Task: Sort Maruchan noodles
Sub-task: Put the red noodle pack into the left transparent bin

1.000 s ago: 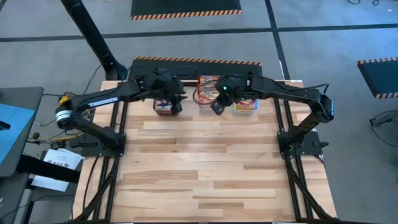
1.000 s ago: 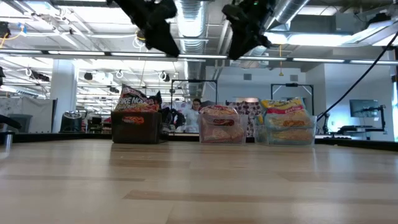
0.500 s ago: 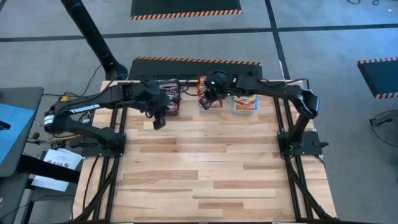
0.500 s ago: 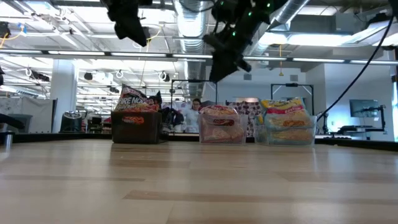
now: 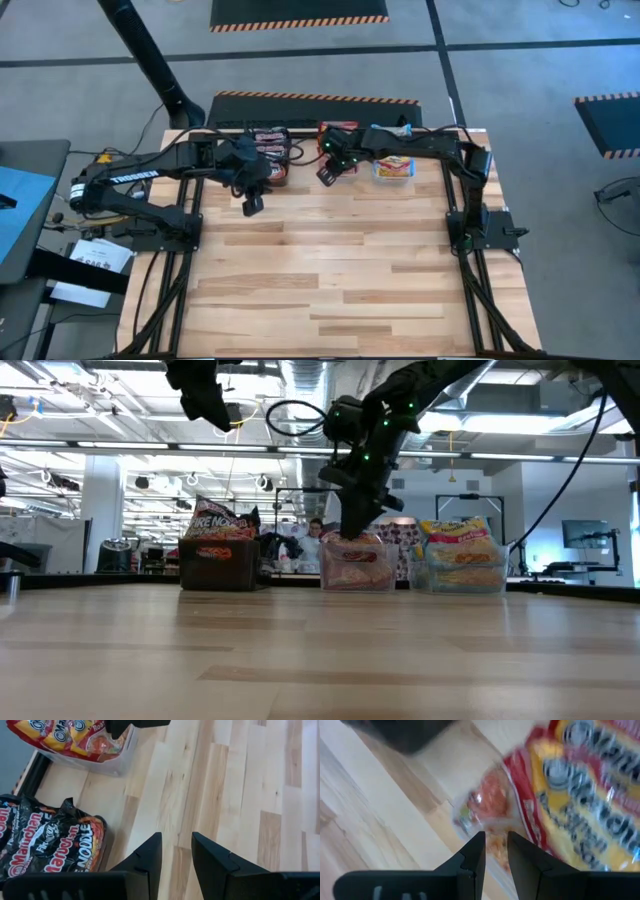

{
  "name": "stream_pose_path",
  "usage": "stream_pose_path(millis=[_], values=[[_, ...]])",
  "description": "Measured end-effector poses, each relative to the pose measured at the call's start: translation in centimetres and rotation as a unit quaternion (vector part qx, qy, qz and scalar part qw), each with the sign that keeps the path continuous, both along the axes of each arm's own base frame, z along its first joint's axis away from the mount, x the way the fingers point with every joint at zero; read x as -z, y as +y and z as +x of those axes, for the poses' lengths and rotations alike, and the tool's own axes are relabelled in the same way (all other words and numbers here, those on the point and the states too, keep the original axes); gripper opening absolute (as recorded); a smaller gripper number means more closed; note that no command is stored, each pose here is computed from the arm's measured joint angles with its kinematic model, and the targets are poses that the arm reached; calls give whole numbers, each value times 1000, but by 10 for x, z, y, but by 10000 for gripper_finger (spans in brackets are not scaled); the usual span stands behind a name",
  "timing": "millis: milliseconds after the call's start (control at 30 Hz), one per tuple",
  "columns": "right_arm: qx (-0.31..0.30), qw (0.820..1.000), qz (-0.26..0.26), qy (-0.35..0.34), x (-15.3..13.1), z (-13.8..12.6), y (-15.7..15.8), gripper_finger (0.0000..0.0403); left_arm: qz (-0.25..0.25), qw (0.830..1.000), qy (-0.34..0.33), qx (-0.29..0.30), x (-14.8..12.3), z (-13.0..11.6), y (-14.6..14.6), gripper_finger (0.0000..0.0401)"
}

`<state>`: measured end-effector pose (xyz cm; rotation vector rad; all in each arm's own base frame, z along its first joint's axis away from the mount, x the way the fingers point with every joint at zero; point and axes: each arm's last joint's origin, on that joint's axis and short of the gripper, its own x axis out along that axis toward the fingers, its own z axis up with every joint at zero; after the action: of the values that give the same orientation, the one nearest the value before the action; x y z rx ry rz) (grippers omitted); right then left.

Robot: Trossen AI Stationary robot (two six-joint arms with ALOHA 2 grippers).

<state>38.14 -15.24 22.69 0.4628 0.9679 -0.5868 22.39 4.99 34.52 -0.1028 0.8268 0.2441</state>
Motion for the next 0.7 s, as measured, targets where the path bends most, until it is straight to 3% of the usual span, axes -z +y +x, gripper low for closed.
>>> stream_pose_path(millis=[367,700], values=[[61,998,12,20,4,-6,-5,107,0,1000,0,-2,0,0,0,91],[59,995,62,43,28,0,-5,107,-5,1000,-1,-7,0,0,0,91]])
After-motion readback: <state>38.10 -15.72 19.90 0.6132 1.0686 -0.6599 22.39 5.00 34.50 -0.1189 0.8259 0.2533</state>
